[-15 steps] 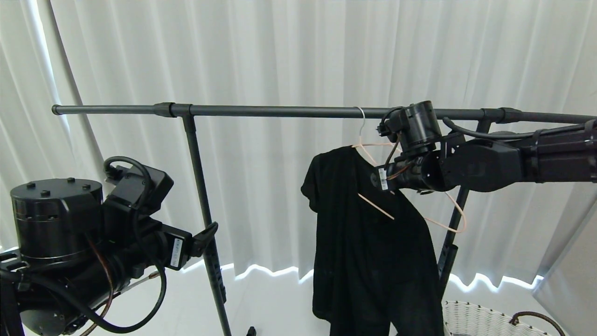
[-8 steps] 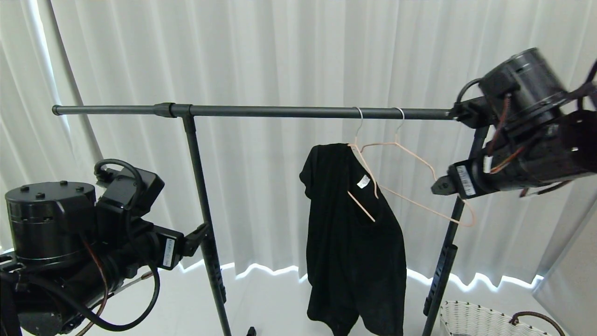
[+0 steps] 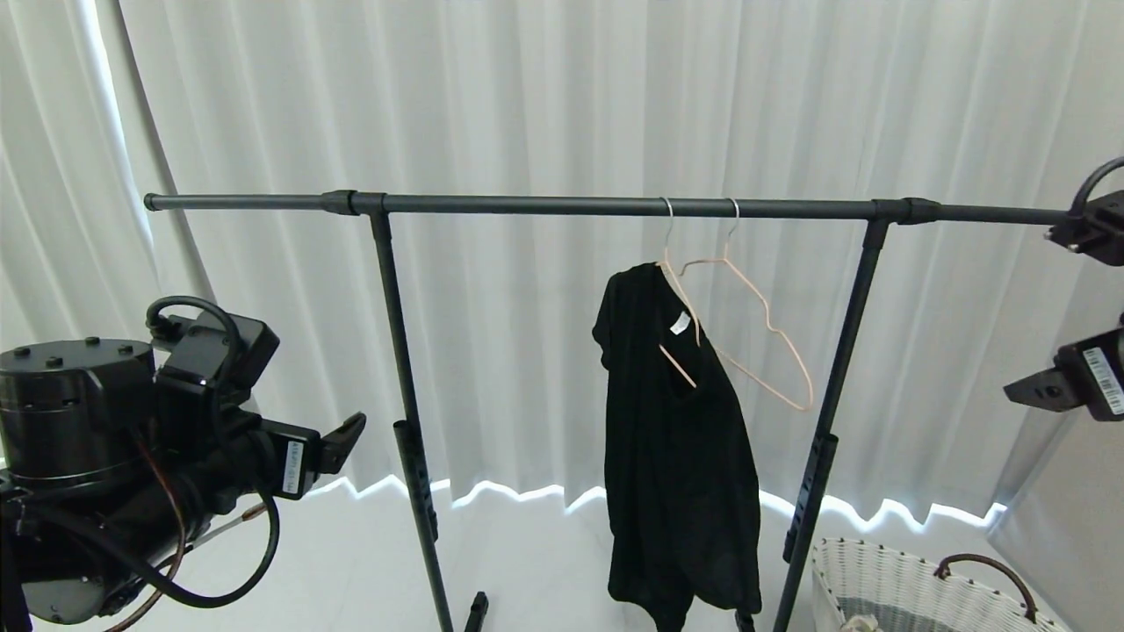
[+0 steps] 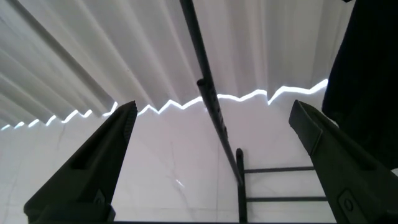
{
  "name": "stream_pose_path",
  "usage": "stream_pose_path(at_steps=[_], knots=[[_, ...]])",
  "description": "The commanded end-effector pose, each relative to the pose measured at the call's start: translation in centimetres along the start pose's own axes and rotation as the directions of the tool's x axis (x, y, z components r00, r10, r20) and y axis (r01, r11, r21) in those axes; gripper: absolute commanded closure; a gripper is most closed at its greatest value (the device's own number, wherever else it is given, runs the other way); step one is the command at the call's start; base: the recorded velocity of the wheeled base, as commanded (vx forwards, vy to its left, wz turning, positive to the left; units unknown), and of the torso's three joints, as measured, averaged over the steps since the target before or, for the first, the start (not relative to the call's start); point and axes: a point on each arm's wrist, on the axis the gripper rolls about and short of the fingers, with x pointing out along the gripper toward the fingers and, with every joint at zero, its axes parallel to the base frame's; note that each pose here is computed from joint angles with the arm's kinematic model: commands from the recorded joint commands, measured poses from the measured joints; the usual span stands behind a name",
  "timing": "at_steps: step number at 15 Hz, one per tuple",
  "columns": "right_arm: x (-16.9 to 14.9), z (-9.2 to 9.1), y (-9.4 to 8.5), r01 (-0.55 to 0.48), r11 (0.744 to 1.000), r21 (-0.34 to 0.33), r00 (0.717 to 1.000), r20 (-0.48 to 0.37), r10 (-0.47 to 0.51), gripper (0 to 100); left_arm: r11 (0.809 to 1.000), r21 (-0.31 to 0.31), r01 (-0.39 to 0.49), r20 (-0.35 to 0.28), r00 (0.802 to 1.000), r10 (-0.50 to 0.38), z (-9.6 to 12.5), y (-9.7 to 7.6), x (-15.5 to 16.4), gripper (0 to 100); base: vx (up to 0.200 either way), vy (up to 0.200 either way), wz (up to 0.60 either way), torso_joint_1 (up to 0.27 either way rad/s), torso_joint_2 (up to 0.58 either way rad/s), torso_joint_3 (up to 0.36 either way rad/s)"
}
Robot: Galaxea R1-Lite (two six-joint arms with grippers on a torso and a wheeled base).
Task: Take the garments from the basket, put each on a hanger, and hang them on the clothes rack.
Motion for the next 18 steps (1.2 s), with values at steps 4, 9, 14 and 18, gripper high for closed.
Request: stream_pose_path(at_steps=[4,9,14,18], knots=[[0.0,-2.8,-2.1,0.08,0.996,0.048,0.995,-0.058,-0.078,0,1.0,-0.004,-0.005,0.005,1.0,0.005,0.0,0.1,-0.2,0,-0.2,-0.05,0.0,0.001,0.0,0.005],[0.4,-4.4,-2.8,0.121,0.992,-0.026,0.989,-0.087,-0.123,0,1.0,-0.001,0.0,-0.006,1.0,0.0,-0.5,0.0,-0.4,0,-0.04,-0.04,0.0,-0.011,0.03,0.014],[1.3,-4.8,-2.5,0.122,0.992,-0.025,0.989,-0.081,-0.123,0,1.0,-0.002,-0.01,-0.026,1.0,0.01,-1.0,0.2,-0.4,0,0.0,0.0,0.0,-0.17,0.42,0.231],[1.6,-5.4,-2.3,0.119,0.992,-0.036,0.987,-0.103,-0.122,0,1.0,-0.004,-0.016,-0.03,0.999,0.016,-1.1,0.3,-0.4,0,0.0,0.0,0.0,-0.195,0.48,0.281]])
